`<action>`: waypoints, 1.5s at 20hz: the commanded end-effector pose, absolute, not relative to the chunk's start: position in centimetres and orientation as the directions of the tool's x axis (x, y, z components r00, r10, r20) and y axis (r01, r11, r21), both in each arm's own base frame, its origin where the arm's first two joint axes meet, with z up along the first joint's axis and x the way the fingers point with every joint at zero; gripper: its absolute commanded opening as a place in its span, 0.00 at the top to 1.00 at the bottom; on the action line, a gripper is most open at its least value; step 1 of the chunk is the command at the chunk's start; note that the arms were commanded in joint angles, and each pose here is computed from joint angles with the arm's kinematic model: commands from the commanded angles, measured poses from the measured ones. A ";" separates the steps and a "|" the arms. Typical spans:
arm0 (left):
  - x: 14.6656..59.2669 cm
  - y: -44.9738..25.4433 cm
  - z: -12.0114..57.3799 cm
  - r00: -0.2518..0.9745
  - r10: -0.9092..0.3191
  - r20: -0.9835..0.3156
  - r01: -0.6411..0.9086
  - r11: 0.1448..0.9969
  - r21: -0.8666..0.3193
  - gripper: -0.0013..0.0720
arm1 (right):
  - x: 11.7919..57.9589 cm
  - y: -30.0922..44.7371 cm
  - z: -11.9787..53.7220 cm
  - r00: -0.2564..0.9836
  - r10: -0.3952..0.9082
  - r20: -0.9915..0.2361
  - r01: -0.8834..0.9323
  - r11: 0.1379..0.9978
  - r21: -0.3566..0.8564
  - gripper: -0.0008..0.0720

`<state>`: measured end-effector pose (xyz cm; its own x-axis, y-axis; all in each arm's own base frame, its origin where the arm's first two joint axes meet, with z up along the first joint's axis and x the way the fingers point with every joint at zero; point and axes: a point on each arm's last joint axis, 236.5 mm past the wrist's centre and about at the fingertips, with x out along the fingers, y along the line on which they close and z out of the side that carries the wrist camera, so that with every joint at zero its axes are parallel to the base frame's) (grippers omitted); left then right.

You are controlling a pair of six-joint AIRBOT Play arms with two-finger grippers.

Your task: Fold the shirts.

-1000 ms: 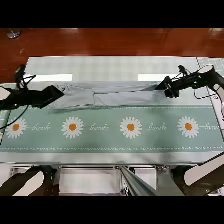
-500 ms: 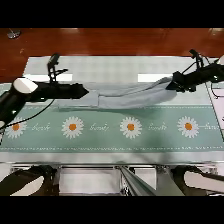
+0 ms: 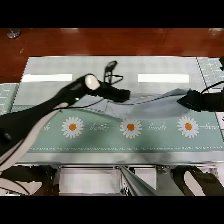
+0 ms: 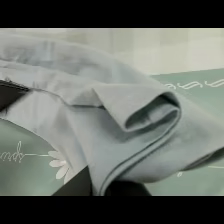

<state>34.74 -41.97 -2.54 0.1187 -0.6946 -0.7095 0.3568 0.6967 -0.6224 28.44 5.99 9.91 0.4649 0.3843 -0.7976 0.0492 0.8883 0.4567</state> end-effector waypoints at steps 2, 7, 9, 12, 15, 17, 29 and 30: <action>28.1 -51.0 -6.2 -0.068 -0.686 -0.724 0.375 0.655 -0.656 0.96 | 27.5 6.2 10.6 0.491 0.382 -0.783 0.058 0.883 0.467 0.94; 24.9 -52.9 -5.5 -0.206 -0.662 -0.720 0.437 0.597 -0.673 0.95 | 28.2 6.6 11.2 0.520 0.398 -0.756 0.050 0.869 0.492 0.94; 28.8 -50.9 -2.3 -0.178 -0.687 -0.705 0.439 0.586 -0.681 0.95 | 28.2 7.1 11.5 0.521 0.418 -0.744 0.037 0.860 0.509 0.94; 37.2 -42.6 2.3 -0.048 -0.694 -0.719 0.397 0.647 -0.651 0.96 | 28.7 8.4 12.4 0.531 0.465 -0.708 -0.001 0.836 0.548 0.94; 43.3 -30.4 7.7 0.107 -0.655 -0.748 0.311 0.736 -0.601 0.95 | 30.5 11.4 13.2 0.498 0.516 -0.698 -0.080 0.828 0.555 0.94; 45.6 -23.3 13.4 0.266 -0.648 -0.714 0.282 0.760 -0.585 0.95 | 32.9 14.8 13.6 0.458 0.559 -0.691 -0.140 0.813 0.565 0.94; 25.2 -12.5 10.0 0.567 -0.543 -0.619 0.138 0.804 -0.578 0.95 | 41.7 41.5 1.7 0.040 0.658 -0.752 -0.336 0.718 0.610 0.94; 24.1 -12.7 8.5 0.559 -0.547 -0.623 0.115 0.796 -0.595 0.95 | 42.0 42.4 0.7 0.037 0.659 -0.751 -0.325 0.719 0.615 0.94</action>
